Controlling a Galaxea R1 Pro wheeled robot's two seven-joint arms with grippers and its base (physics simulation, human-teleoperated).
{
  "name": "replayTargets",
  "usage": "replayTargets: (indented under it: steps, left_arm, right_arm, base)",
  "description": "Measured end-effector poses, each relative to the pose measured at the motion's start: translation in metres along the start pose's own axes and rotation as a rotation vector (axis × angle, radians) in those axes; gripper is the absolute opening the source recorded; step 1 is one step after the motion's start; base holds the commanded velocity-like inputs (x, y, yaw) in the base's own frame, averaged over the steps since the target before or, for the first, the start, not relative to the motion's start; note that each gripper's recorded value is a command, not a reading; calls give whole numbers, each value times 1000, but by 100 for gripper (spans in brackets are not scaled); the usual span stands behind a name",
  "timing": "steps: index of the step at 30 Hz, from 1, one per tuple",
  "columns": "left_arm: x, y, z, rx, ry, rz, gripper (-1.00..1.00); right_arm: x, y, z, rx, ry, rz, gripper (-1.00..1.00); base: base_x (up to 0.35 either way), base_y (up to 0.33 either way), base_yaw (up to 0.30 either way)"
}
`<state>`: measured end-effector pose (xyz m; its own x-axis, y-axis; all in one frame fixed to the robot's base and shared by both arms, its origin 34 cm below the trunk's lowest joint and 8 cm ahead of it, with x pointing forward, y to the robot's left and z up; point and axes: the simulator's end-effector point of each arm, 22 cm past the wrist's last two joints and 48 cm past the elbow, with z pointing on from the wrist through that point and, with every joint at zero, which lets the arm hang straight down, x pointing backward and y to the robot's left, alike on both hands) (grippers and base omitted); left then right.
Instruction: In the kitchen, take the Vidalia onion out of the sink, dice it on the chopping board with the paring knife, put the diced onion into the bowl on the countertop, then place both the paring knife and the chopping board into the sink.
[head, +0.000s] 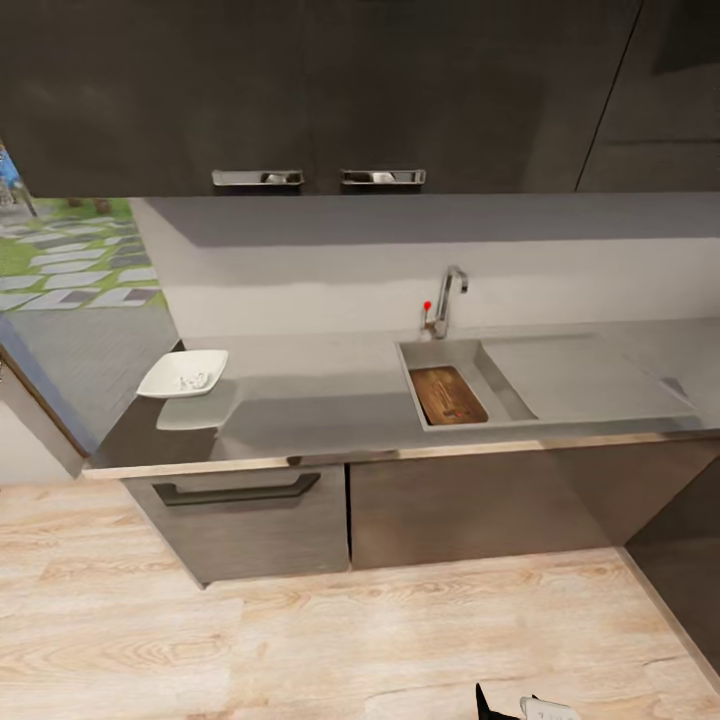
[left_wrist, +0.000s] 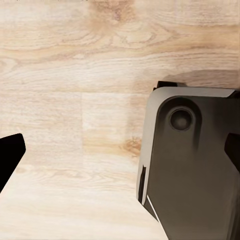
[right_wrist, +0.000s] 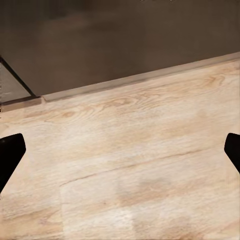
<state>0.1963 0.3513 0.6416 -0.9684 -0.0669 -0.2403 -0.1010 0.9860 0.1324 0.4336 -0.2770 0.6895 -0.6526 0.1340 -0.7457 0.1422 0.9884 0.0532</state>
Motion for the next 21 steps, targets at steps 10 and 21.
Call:
replayTargets:
  steps: [10,21]
  left_arm:
    - [-6,0,0,1,-16,-2,100]
    - [-13,-1,0,2,-33,-5,100]
  right_arm:
    - [-7,1,0,-2,-18,2,100]
    - [-15,2,0,-4,-35,3,100]
  base:
    - [0,0,93]
    - [0,0,62]
